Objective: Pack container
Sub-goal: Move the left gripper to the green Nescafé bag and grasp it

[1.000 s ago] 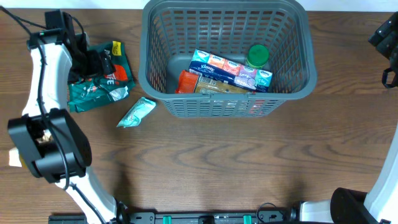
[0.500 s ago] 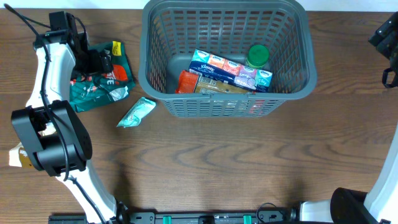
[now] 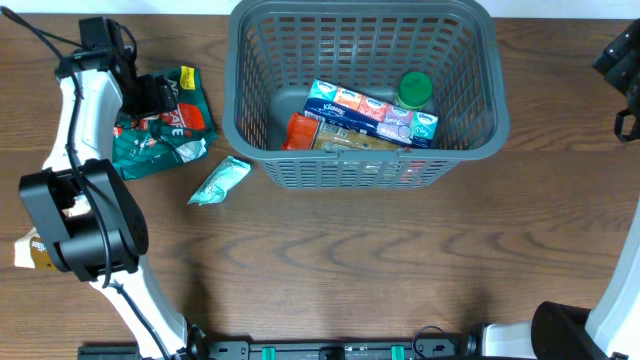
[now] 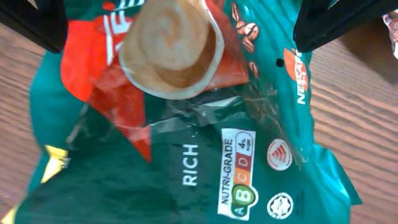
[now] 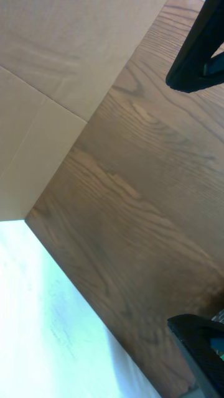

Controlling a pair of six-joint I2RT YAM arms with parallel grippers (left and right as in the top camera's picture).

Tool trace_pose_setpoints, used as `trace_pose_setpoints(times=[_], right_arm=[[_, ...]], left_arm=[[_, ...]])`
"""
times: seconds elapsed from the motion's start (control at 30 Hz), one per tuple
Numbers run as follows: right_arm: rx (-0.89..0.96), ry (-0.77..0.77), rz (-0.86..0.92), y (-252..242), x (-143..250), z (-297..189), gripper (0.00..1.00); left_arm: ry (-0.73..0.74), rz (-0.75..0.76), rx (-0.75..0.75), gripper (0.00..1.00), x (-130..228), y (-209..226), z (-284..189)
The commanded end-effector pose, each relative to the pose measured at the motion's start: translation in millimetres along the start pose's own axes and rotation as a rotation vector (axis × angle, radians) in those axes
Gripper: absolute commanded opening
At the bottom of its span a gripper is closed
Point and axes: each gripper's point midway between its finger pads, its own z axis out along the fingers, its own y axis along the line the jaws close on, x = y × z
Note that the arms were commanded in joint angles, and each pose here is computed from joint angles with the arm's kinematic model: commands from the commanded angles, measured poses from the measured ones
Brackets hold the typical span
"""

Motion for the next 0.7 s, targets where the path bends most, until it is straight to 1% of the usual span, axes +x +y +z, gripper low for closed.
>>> trace_pose_setpoints(times=[0.0,0.33,0.53,0.57,0.63,0.67], right_arm=[[0.012,-0.005,0.013,-3.4,-1.0,-0.3,0.99],[0.012,-0.004,0.013,-3.5,-0.9,-0.3,0.99],[0.012,-0.005,0.013,-3.4,-1.0,-0.3,0.99],[0.012,-0.004,0.013,-3.5,-0.9,-0.3,0.99],[0.012,-0.004,0.013,-3.5,-0.9,-0.3,0.99],[0.012,-0.004,0.013,-3.5,-0.9,-0.3,0.99]], left_arm=[[0.060,-0.027,-0.039,0.99,14.7,6.9,22.8],[0.147,-0.023,-0.048,0.99,33.9,7.0,68.0],[0.229,-0.018,-0.059,0.99,55.2,8.5,94.9],[0.251,-0.017,-0.062,0.91,60.8,9.2,96.8],[0.267,-0.017,-0.064,0.30,64.5,9.8,96.5],[0.271,-0.016,-0.065,0.06,65.6,10.0,96.2]])
